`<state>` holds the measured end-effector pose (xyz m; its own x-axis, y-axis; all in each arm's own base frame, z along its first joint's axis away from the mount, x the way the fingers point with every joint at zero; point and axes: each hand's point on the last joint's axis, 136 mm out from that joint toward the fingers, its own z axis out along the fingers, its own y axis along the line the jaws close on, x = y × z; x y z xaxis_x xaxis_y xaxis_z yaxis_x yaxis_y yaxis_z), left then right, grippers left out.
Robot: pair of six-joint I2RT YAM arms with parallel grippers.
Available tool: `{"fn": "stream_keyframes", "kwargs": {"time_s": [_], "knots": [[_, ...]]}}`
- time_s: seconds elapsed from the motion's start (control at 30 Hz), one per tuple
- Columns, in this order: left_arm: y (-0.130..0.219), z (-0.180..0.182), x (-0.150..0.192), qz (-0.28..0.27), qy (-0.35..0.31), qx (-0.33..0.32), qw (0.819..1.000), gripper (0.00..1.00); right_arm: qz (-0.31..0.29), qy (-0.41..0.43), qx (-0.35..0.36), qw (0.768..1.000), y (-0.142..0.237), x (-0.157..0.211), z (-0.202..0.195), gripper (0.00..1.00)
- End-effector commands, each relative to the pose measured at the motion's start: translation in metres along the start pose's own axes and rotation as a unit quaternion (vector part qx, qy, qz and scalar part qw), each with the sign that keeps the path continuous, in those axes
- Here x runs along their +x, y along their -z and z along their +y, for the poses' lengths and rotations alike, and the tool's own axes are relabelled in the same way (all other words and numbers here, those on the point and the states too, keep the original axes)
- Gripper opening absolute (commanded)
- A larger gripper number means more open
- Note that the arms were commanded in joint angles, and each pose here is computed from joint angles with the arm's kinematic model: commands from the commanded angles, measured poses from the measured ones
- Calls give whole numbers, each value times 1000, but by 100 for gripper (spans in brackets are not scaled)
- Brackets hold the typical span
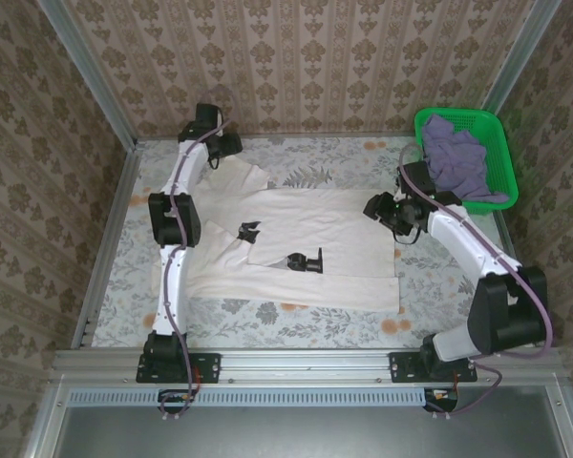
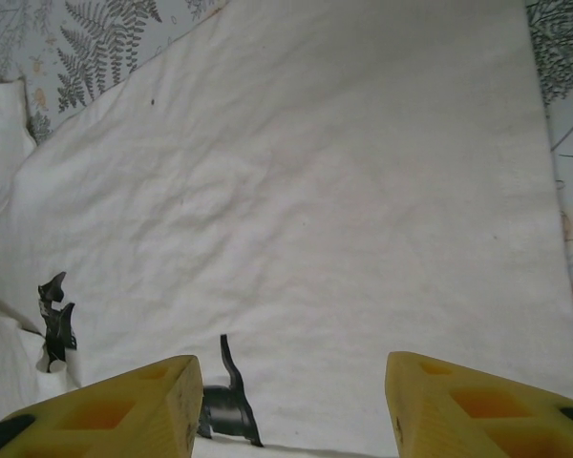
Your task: Fold and stack the t-shirts
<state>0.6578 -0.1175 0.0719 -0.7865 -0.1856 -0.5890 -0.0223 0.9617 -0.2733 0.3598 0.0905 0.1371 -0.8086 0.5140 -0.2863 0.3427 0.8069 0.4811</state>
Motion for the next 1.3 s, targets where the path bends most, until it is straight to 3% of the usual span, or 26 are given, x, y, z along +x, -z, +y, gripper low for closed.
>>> {"fn": "stream_keyframes", "kwargs": {"time_s": [0.0, 0.63, 1.1, 1.27], "knots": [[-8, 6, -12, -20, -2, 25, 999, 66, 19, -18, -18, 999, -10, -5, 17, 54], [-39, -2, 17, 14, 16, 64, 998, 59, 60, -14, -12, 998, -46, -26, 40, 53], [-35, -4, 32, 40, -6, 46, 998, 37, 53, -27, -16, 998, -44, -37, 35, 52], [-32, -6, 25, 31, -5, 48, 998, 20, 49, -33, 2, 998, -45, -41, 28, 51]]}}
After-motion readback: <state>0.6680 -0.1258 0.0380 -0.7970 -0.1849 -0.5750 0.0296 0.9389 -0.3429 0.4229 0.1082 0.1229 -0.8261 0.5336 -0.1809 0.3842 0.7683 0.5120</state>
